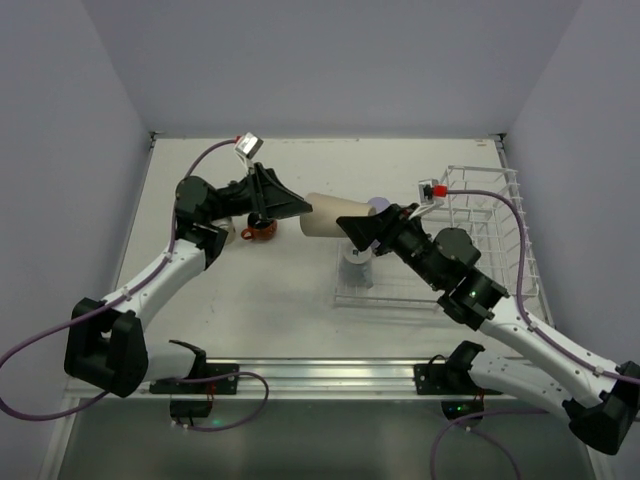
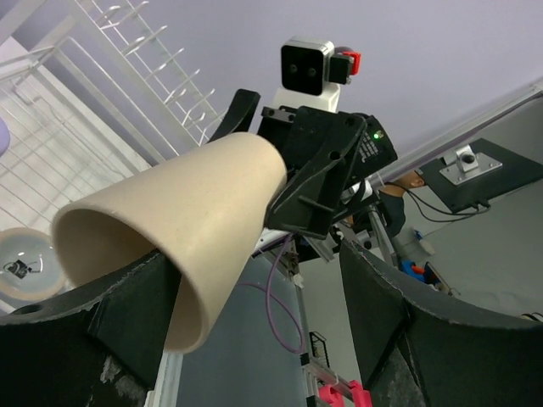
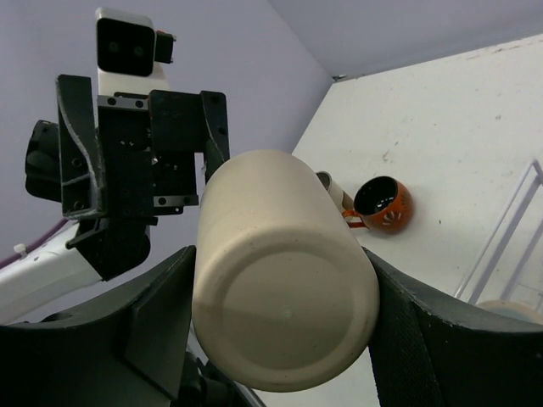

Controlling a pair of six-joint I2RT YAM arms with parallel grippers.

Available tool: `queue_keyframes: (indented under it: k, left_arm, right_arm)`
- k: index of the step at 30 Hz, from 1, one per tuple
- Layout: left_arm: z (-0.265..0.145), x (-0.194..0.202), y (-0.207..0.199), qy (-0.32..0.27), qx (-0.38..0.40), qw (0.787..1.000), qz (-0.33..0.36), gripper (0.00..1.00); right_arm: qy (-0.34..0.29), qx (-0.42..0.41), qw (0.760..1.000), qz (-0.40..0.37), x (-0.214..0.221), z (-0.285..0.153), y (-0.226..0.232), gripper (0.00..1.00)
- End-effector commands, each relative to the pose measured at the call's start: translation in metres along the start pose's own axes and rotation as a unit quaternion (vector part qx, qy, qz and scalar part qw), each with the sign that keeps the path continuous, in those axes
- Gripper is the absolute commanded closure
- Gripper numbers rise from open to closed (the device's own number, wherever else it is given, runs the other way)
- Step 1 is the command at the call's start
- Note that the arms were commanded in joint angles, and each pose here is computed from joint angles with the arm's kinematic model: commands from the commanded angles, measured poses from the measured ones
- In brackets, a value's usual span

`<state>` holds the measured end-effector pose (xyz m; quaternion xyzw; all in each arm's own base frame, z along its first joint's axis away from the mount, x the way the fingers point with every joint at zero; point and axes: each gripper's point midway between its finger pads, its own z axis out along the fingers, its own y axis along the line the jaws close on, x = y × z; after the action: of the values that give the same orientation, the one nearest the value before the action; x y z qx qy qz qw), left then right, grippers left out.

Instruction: Unload the cups from the dish rack

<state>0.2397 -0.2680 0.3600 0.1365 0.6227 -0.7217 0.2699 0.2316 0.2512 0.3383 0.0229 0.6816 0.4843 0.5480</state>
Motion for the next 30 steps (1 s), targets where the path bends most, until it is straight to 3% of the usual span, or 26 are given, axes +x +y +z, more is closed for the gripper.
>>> queue_keyframes:
  k: [1,6,9,12,13,15,16,18,19,21,22,24,26,27,28,30]
  left_arm:
    - [0.006,-0.002,-0.023,0.001,0.032,0.999,0.03,0.23]
    - [0.009,-0.003,-0.027,0.004,0.039,0.999,0.026,0.3]
    - [0.009,-0.002,-0.026,0.005,0.041,0.999,0.026,0.42]
    - [0.009,-0.001,-0.025,0.007,0.041,0.999,0.026,0.62]
    - [0.009,-0.001,-0.024,0.007,0.041,0.999,0.027,0.8]
    - [0.009,0.0,-0.022,0.008,0.038,0.999,0.028,0.99]
    - [0.009,0.0,-0.02,0.009,0.035,0.999,0.026,1.0]
    - [0.009,0.001,-0.017,0.008,0.032,0.999,0.029,1.0]
    - [0.009,0.001,-0.014,0.006,0.026,0.999,0.026,1.0]
    - [0.009,0.0,-0.008,0.008,0.011,0.999,0.03,1.0]
    - [0.01,-0.001,-0.003,0.006,0.003,0.999,0.044,1.0]
    - [0.008,-0.002,0.004,0.007,-0.017,0.999,0.039,1.0]
    - [0.005,-0.01,0.007,-0.001,-0.037,0.996,0.076,1.0]
    - [0.002,-0.011,0.02,-0.003,-0.069,0.996,0.056,1.0]
    - [0.0,-0.018,0.021,-0.006,-0.084,0.992,0.097,1.0]
    - [-0.011,-0.027,0.04,-0.016,-0.142,0.983,0.111,1.0]
  right_arm:
    - [-0.033,-0.06,0.998,0.016,-0.024,0.012,0.034,1.0]
    - [-0.022,-0.074,0.997,0.018,-0.016,0.021,0.037,1.0]
    - [-0.015,-0.074,0.997,0.015,-0.013,0.025,0.038,1.0]
    - [-0.014,-0.07,0.997,0.014,-0.013,0.025,0.036,1.0]
    - [-0.017,-0.069,0.997,0.013,-0.014,0.023,0.036,1.0]
    - [-0.013,-0.061,0.998,0.01,-0.013,0.021,0.032,1.0]
    - [-0.013,-0.059,0.998,0.007,-0.014,0.02,0.032,0.98]
    - [-0.004,-0.051,0.999,0.0,-0.011,0.019,0.029,0.79]
    - [-0.006,-0.046,0.999,-0.003,-0.014,0.019,0.029,0.47]
    - [0.004,-0.026,1.0,-0.01,-0.012,0.018,0.023,0.22]
    - [0.008,-0.013,1.0,-0.013,-0.011,0.018,0.018,0.04]
    - [0.012,0.007,1.0,-0.012,-0.012,0.016,0.013,0.01]
    - [0.029,0.048,0.998,-0.015,-0.006,0.013,-0.002,0.01]
    - [0.035,0.064,0.997,-0.013,-0.005,0.012,-0.006,0.01]
    - [0.038,0.077,0.996,-0.015,-0.005,0.011,-0.01,0.01]
    - [0.048,0.118,0.992,-0.021,-0.001,0.004,-0.026,0.01]
